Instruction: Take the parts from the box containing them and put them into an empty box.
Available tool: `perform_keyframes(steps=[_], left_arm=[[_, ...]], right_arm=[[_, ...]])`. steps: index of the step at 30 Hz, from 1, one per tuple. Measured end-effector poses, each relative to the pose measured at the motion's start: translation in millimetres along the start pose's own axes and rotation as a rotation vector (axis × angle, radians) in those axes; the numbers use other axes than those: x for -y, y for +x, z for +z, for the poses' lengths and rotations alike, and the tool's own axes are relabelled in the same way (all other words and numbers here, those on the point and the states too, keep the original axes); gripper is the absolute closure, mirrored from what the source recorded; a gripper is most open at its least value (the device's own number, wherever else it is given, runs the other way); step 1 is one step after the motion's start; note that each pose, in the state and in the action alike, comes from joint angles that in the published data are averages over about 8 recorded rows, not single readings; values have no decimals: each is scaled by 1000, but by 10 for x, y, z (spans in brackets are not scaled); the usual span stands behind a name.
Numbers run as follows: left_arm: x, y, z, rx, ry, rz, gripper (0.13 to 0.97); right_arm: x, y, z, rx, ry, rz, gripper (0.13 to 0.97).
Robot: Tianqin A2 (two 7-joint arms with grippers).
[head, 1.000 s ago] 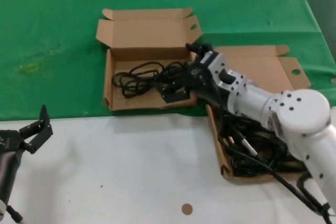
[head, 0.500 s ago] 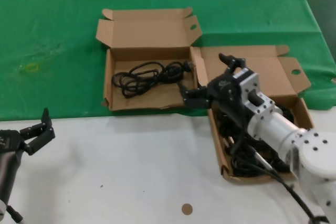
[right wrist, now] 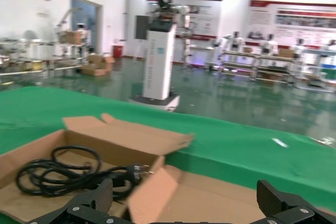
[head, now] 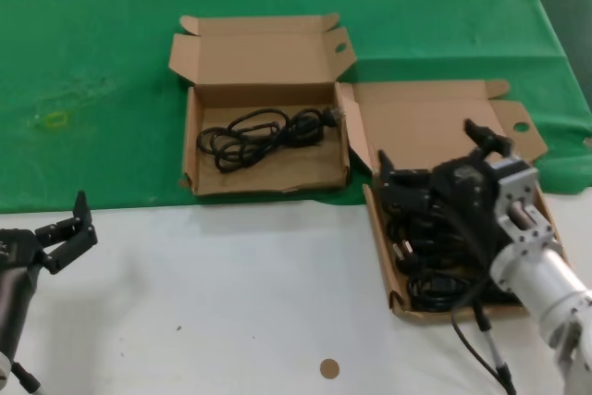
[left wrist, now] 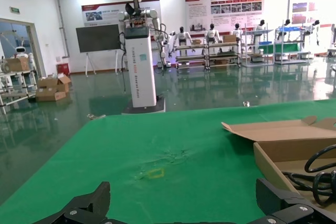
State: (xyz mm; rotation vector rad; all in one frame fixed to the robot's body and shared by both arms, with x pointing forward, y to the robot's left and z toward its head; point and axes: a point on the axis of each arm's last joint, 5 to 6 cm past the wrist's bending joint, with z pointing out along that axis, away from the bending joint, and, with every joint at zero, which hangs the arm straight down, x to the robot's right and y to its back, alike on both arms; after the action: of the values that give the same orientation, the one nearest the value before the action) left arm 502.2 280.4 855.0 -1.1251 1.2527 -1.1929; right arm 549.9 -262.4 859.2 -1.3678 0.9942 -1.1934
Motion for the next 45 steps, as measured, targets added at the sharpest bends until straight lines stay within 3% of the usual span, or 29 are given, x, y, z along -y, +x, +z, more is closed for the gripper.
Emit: perform_keyframes(steps=[9, 45], left_arm=[[0, 0, 0, 0, 0, 0, 132], [0, 0, 0, 0, 0, 0, 132]], right_arm=[[-40, 68, -308, -94, -5, 49, 130], [-41, 71, -322, -98, -5, 51, 130]])
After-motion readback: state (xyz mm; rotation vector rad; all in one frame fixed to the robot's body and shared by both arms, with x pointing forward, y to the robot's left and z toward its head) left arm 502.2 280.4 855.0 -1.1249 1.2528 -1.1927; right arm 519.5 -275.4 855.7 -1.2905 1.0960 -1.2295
